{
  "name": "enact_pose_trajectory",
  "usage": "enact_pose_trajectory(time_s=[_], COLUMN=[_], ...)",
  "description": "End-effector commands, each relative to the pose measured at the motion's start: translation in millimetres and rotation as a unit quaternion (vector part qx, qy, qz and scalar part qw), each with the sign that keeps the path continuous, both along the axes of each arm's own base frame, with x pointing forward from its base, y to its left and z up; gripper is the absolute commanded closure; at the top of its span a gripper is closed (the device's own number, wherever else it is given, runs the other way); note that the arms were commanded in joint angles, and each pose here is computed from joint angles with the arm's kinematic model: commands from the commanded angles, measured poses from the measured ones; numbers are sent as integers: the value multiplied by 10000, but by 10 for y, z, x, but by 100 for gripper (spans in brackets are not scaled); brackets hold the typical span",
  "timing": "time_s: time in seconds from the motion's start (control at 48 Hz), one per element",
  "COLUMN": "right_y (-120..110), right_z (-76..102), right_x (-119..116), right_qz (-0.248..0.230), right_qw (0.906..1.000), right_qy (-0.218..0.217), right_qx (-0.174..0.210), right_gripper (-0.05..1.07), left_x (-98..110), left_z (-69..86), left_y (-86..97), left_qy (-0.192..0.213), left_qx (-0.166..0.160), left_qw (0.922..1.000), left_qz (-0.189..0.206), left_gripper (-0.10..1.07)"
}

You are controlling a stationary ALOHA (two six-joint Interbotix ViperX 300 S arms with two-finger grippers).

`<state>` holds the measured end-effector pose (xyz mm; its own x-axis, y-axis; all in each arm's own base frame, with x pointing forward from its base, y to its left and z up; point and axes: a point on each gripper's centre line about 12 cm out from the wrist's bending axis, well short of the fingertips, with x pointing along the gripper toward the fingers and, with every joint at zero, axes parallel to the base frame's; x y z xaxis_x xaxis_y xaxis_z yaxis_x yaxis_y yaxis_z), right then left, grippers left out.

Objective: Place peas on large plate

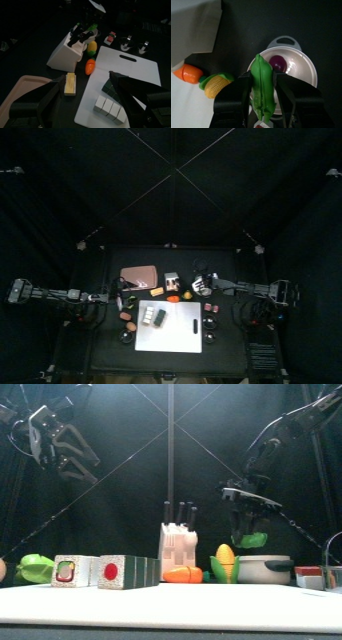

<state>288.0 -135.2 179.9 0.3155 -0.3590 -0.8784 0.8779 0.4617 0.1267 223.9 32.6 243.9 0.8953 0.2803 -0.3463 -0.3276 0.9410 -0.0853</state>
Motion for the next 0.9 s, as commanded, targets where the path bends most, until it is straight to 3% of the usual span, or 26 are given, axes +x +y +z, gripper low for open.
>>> enact_pose_trajectory(time_s=[0.0, 0.208, 0.438, 0.729, 0.875], right_y=[48, 263, 395, 403, 322], right_z=[297, 626, 955, 1306, 1345], right_x=[89, 324, 597, 1018, 1344], right_qz=[147, 859, 1321, 1686, 1762], right_qw=[9984, 9847, 9536, 9075, 8970], right_qy=[-524, -1428, -2628, -3764, -3960], right_qx=[-177, -506, -642, -798, -863], right_gripper=[51, 51, 51, 51, 51], left_x=[20, 32, 30, -60, -168], left_z=[51, 77, 86, 94, 90], left_y=[7, -2, 6, 37, 73], left_qy=[-64, -96, -101, -184, -274], left_qx=[0, 31, 121, 170, 217], left_qw=[10000, 9999, 9999, 9996, 9991], left_qz=[15, -36, -34, 95, 250], left_gripper=[-3, -3, -3, -3, -3])
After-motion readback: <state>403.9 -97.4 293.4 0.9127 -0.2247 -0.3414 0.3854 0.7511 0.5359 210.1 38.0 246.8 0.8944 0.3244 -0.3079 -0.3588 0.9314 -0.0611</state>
